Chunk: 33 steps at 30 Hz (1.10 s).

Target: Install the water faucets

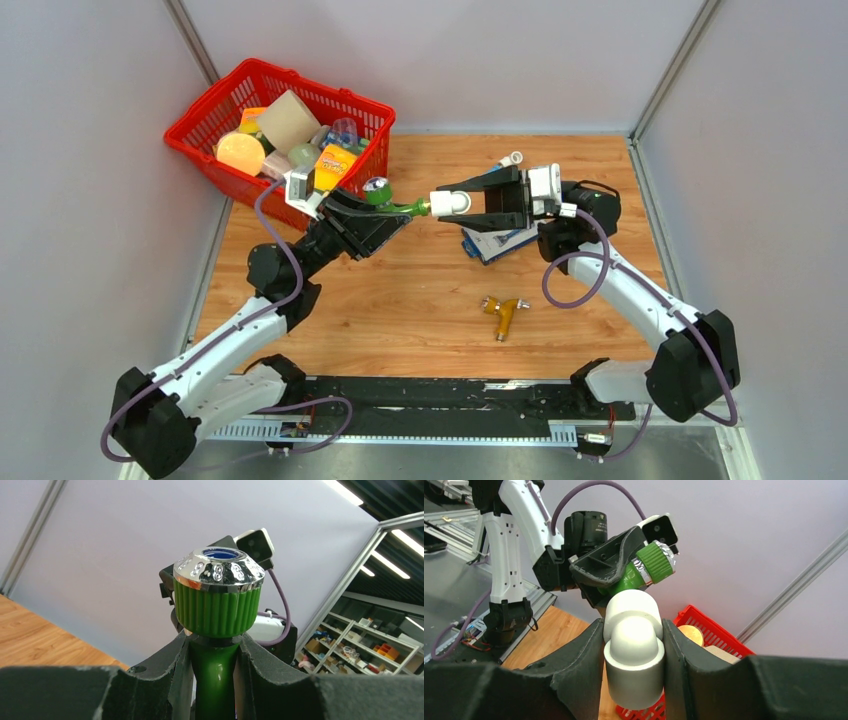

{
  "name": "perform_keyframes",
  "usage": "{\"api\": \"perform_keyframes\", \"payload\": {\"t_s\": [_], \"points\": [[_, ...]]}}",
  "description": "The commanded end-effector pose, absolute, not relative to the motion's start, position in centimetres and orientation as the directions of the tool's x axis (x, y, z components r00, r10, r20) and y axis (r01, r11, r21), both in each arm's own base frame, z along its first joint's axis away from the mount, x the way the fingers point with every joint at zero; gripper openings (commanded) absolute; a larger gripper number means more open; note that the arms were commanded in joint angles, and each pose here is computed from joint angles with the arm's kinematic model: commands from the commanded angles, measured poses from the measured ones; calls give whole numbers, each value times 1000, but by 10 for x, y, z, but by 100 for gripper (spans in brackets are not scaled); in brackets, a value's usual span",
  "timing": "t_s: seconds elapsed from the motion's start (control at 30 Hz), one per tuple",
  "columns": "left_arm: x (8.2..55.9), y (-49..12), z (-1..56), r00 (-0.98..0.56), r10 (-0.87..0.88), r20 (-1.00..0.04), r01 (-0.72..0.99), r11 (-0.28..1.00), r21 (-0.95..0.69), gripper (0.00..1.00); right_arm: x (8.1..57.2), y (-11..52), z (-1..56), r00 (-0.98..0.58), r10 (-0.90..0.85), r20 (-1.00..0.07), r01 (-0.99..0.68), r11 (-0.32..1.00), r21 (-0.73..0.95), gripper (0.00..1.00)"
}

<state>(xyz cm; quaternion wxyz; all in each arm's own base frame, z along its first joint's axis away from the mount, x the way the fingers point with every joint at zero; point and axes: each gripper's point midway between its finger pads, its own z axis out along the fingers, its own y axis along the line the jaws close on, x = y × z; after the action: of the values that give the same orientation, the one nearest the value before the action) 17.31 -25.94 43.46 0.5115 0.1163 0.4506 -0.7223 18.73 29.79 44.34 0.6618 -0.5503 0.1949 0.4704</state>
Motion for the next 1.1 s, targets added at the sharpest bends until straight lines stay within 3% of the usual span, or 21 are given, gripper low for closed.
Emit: {"api": "perform_keyframes", "payload": {"t_s": [0.0,0.23,0.57,0.83,1.07], "points": [[160,-267,429,-389,-613,-688,897,-81,-435,0,191,303,452,348,440,-828,-913,-41,-406,0],[158,-271,424,-277,-570,-774,945,-15,-327,0,184,305,449,272,421,-866,-937,-90,-338,0],[162,-270,416,-278,-403,-872,950,22,-313,0,176,303,436,331,340,-880,-907,-142,-396,0],[160,-258,420,-323,-340,-883,942,-21,-336,0,174,301,435,441,350,-826,-852,-125,-508,0],[154,-255,432,-428,-409,-806,900,-108,-423,0,161,294,434,570,417,-708,-754,-76,-652,0]]}}
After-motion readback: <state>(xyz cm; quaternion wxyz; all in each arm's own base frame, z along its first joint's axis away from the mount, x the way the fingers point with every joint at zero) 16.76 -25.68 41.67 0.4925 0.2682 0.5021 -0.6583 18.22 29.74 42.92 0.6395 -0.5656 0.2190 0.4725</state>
